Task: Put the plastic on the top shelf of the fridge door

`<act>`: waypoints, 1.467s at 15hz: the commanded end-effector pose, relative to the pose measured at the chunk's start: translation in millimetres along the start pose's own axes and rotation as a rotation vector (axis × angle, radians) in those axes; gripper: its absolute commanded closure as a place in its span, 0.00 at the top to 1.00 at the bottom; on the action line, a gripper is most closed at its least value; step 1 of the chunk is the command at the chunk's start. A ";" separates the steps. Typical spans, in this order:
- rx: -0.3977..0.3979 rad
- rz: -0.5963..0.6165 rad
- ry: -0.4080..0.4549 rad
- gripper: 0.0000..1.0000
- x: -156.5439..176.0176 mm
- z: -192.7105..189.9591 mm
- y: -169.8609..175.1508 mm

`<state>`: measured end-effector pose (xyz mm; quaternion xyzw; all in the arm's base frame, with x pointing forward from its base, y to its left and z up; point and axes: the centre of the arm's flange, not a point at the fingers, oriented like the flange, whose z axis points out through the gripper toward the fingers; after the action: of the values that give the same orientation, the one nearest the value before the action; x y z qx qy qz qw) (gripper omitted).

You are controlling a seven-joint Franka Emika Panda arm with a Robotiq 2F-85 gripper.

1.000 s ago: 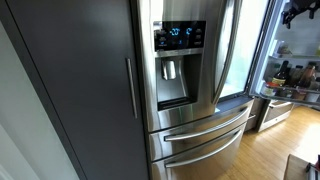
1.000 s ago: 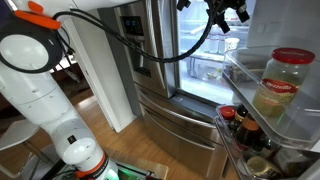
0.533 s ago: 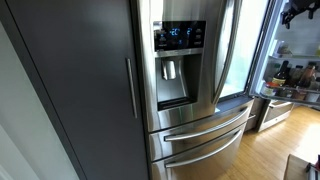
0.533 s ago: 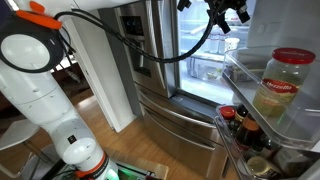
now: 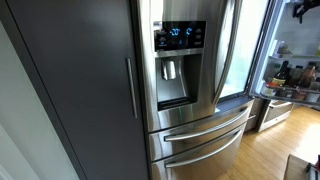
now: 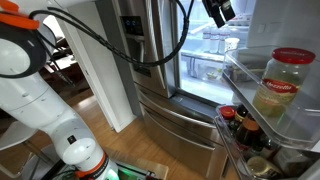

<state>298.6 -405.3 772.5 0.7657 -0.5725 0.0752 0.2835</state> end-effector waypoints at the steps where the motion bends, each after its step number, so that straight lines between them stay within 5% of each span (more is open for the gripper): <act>1: 0.005 0.107 -0.046 1.00 -38.9 8.0 22.1; 8: 0.085 0.088 0.037 1.00 -98.7 -34.6 3.3; 14: 0.059 0.111 0.159 1.00 -146.0 -77.6 -9.2; 17: 0.093 0.112 0.190 1.00 -165.9 -92.2 -11.9; 18: 0.158 0.111 0.163 1.00 -172.6 -93.2 -13.4; 22: 0.131 0.098 0.177 1.00 -165.3 -107.2 -16.4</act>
<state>281.0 -208.7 782.9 0.7439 -0.5759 0.1935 0.2784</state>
